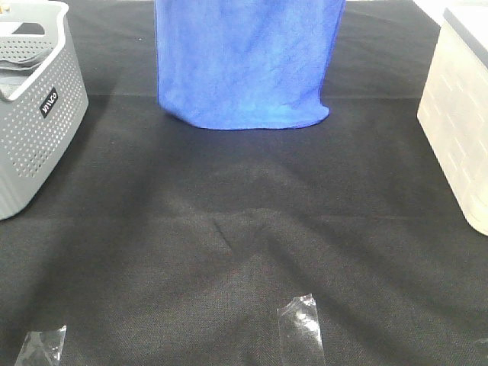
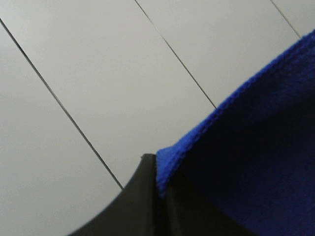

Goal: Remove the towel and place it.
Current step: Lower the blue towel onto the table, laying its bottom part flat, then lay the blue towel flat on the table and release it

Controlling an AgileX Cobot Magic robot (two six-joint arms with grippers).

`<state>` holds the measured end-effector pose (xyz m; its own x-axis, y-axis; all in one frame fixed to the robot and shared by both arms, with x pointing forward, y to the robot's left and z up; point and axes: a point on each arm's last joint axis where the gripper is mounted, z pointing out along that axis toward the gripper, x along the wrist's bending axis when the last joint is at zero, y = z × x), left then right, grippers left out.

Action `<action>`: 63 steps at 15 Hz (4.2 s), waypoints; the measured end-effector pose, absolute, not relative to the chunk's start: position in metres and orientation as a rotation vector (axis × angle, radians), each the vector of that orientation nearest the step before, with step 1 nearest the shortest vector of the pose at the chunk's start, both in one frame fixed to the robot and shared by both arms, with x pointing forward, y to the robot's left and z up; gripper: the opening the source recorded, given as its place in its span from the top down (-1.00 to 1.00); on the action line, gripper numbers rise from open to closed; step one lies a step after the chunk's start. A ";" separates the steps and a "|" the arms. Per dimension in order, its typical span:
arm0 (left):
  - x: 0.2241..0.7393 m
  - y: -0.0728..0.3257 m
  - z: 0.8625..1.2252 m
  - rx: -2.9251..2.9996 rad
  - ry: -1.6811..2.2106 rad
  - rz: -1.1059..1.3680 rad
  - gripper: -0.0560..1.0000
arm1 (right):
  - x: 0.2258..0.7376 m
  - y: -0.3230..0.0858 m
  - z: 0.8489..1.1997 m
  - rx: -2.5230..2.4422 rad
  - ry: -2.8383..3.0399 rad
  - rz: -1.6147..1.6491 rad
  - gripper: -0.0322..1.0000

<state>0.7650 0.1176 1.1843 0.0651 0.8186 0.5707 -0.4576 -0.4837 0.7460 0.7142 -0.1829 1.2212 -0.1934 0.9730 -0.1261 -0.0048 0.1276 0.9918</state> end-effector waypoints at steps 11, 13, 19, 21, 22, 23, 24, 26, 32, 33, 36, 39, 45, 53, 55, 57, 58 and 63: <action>0.666 0.120 1.217 2.054 1.054 0.909 0.89 | 0.612 -0.196 1.244 1.470 1.997 0.960 0.94; 0.662 0.120 1.222 2.017 1.086 0.882 0.89 | 0.609 -0.196 1.242 1.481 2.018 0.952 0.94; 0.611 0.134 1.213 2.113 1.237 0.611 0.89 | 0.571 -0.202 1.224 1.561 2.121 0.900 0.94; 0.583 0.142 1.206 2.153 1.265 0.527 0.89 | 0.550 -0.203 1.226 1.568 2.145 0.930 0.94; 0.567 0.147 1.205 2.161 1.268 0.485 0.89 | 0.537 -0.205 1.229 1.564 2.151 0.951 0.94; 0.551 0.151 1.207 2.160 1.266 0.455 0.89 | 0.524 -0.206 1.230 1.565 2.159 0.963 0.94; 0.537 0.156 1.207 2.159 1.264 0.430 0.89 | 0.511 -0.208 1.230 1.567 2.168 0.975 0.94; 0.507 0.166 1.205 2.145 1.268 0.379 0.89 | 0.485 -0.212 1.228 1.575 2.180 1.000 0.94; 0.434 0.188 1.188 2.102 1.282 0.206 0.89 | 0.419 -0.221 1.196 1.659 2.262 1.065 0.94; 0.424 0.189 1.182 2.096 1.286 0.158 0.89 | 0.410 -0.223 1.190 1.684 2.264 1.063 0.94; 0.394 0.194 1.159 2.074 1.303 0.001 0.89 | 0.383 -0.228 1.179 1.708 2.261 1.089 0.94; 0.377 0.199 1.153 2.042 1.317 -0.041 0.89 | 0.372 -0.228 1.177 1.727 2.264 1.135 0.94; 0.344 0.204 1.118 1.994 1.374 -0.243 0.89 | 0.348 -0.231 1.148 1.806 2.306 1.134 0.94; 0.373 0.189 1.060 2.121 1.560 -0.466 0.89 | 0.364 -0.230 1.079 2.026 2.435 0.788 0.94; 0.386 0.183 1.044 2.159 1.611 -0.521 0.89 | 0.376 -0.228 1.059 2.095 2.485 0.653 0.94; 0.400 0.177 1.024 2.216 1.628 -0.557 0.89 | 0.386 -0.226 1.041 2.142 2.533 0.525 0.94; 0.405 0.175 1.017 2.236 1.628 -0.574 0.89 | 0.389 -0.226 1.036 2.146 2.553 0.484 0.94; 0.410 0.145 0.975 2.437 1.578 -0.662 0.89 | 0.406 -0.225 1.011 2.183 2.614 0.261 0.94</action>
